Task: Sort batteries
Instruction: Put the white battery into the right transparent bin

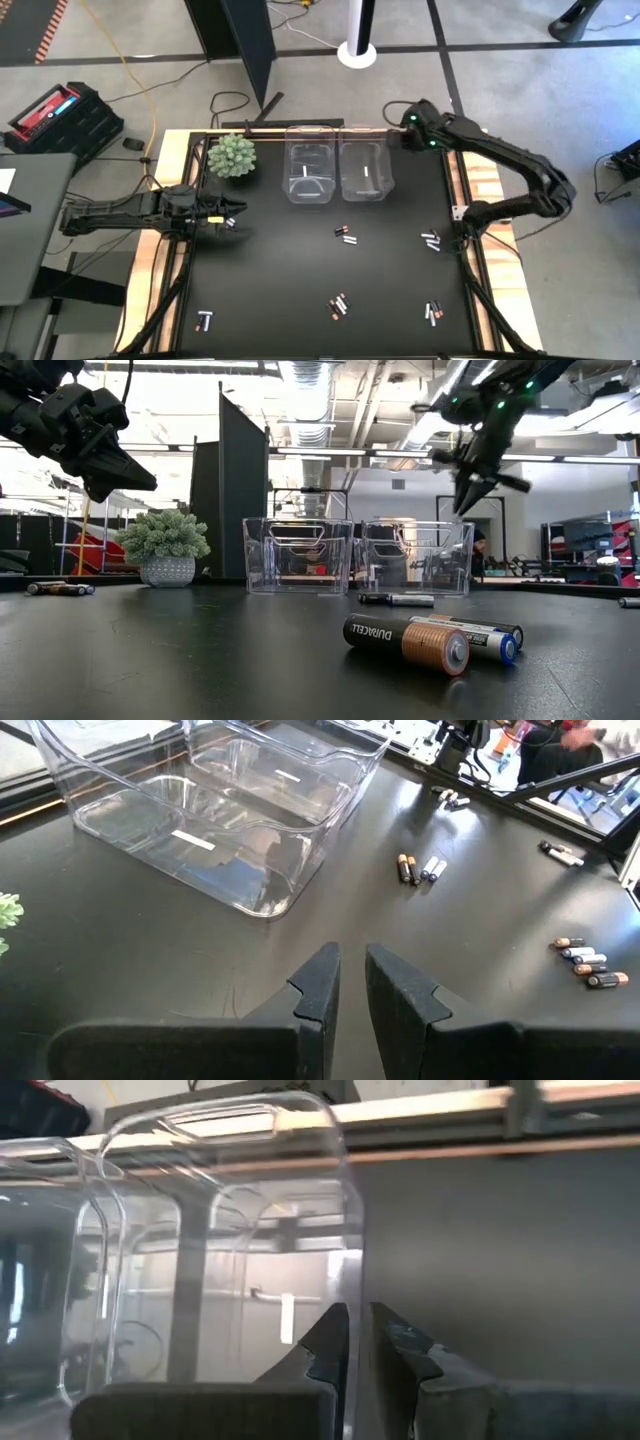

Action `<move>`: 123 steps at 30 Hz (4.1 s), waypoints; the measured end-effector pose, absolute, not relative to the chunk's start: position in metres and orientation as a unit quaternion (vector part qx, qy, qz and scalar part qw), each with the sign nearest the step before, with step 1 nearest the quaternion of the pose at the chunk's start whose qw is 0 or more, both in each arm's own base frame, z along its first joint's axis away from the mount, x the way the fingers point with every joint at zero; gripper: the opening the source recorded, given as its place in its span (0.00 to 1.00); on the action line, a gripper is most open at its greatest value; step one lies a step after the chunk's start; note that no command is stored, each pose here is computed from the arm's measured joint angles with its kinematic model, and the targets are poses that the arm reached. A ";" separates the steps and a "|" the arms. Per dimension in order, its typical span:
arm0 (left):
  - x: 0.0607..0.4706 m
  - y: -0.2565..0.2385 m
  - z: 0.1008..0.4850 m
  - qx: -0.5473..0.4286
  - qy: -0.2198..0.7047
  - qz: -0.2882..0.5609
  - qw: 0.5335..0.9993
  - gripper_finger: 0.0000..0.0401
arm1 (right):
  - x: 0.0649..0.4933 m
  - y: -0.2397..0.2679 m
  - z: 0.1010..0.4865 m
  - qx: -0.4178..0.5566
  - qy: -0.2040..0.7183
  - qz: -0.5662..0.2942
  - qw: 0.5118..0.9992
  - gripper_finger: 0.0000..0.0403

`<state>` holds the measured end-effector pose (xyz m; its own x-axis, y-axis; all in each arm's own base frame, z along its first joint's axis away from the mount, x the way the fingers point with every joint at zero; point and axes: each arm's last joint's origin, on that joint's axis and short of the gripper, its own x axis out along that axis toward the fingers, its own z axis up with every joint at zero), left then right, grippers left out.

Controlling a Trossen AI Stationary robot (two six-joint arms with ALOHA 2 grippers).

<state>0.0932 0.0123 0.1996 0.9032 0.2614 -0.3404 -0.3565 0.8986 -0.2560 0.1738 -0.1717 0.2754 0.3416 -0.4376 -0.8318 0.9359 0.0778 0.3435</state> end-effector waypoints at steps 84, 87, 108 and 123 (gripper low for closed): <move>0.093 0.012 0.199 -0.165 0.150 0.162 0.961 0.12 | 0.188 -0.022 0.190 0.204 0.746 -0.209 0.598 0.41; 0.093 0.012 0.200 -0.165 0.150 0.162 0.961 0.12 | 0.192 -0.019 0.183 0.189 0.766 -0.191 0.583 0.41; 0.093 0.012 0.200 -0.165 0.150 0.162 0.961 0.12 | 0.210 -0.004 0.139 0.145 0.837 -0.121 0.514 0.40; 0.093 0.012 0.200 -0.165 0.150 0.162 0.961 0.12 | 0.212 -0.006 0.138 0.144 0.830 -0.112 0.527 0.31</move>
<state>0.0932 0.0123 0.1995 0.9028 0.2610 -0.3418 -0.3601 0.8934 -0.2687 0.2124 -0.0059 0.1378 -0.4036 0.1203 -0.9070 0.3566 0.9336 -0.0348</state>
